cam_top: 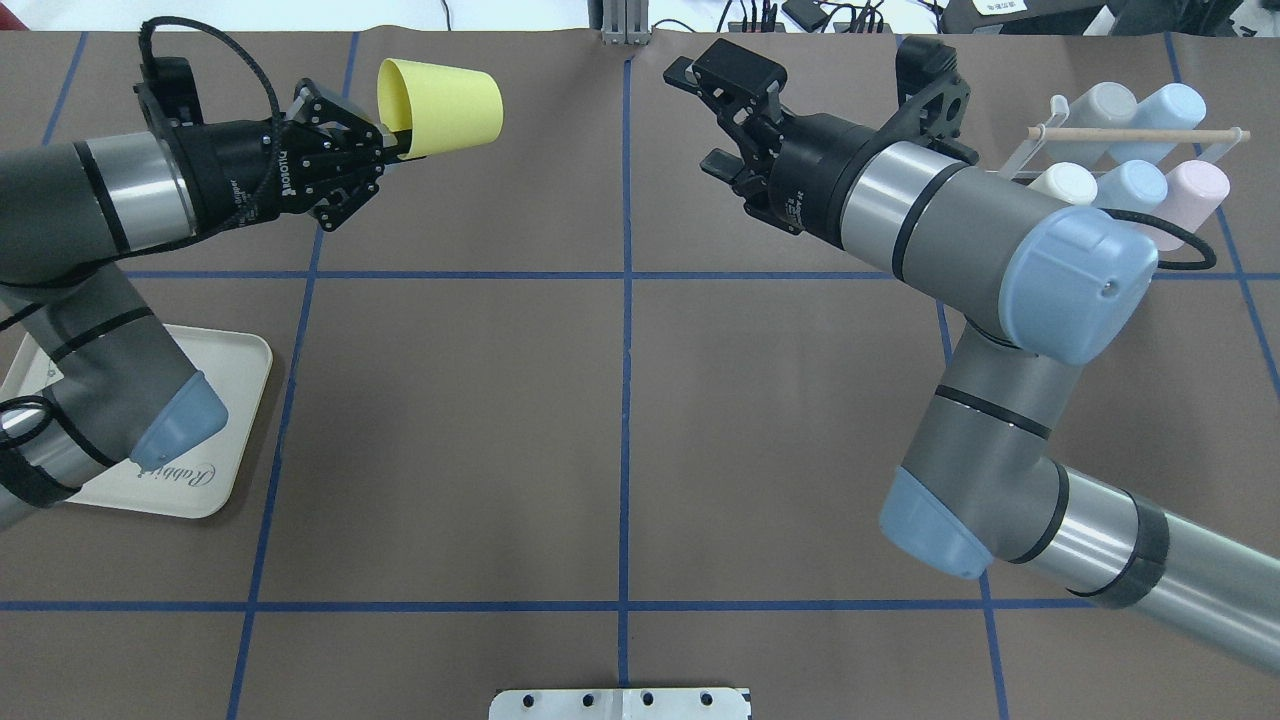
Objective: Transfer IKEA cup to right arm and place on rack
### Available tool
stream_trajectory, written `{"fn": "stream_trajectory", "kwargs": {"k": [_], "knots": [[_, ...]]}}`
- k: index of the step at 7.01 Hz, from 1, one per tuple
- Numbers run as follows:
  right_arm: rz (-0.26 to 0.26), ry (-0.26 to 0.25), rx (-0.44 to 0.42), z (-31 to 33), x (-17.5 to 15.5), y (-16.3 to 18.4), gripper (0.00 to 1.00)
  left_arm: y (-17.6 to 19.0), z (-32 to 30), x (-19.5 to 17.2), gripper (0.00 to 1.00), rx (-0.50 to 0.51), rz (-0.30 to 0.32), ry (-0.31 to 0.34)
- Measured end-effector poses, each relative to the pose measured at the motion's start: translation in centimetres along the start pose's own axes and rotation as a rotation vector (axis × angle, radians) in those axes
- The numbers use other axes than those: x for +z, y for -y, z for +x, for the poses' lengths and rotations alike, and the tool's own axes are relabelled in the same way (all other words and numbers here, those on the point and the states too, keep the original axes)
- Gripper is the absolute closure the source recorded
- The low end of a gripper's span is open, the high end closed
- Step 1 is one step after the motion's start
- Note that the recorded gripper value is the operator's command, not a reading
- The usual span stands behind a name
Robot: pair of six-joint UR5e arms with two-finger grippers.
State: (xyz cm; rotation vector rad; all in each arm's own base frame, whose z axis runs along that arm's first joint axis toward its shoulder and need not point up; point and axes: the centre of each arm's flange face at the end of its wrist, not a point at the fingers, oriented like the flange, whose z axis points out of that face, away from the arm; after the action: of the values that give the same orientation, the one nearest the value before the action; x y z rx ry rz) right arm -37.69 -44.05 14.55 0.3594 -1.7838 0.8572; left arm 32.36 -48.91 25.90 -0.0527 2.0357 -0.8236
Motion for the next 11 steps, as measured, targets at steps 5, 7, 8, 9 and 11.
{"fn": "stream_trajectory", "kwargs": {"k": [5, 7, 8, 9, 11], "knots": [[-0.008, 0.036, 0.010, -0.3, 0.3, -0.7, 0.00, -6.2, -2.3, 7.0, 1.00, -0.358, -0.083, -0.310], [-0.014, 0.057, 0.016, -0.1, 0.4, -0.7, 0.00, -6.1, -3.3, 7.3, 1.00, -0.411, -0.099, -0.351], [-0.010, 0.062, 0.017, -0.1, 0.4, -0.7, 0.00, -6.4, -3.7, 7.5, 1.00, -0.421, -0.106, -0.353], [-0.008, 0.066, 0.018, -0.2, 0.4, -0.7, 0.00, -7.1, -4.1, 7.8, 1.00, -0.431, -0.117, -0.348], [0.000, 0.075, 0.019, -0.5, 0.5, -0.7, 0.00, -8.9, -4.8, 8.5, 1.00, -0.448, -0.141, -0.337]]}}
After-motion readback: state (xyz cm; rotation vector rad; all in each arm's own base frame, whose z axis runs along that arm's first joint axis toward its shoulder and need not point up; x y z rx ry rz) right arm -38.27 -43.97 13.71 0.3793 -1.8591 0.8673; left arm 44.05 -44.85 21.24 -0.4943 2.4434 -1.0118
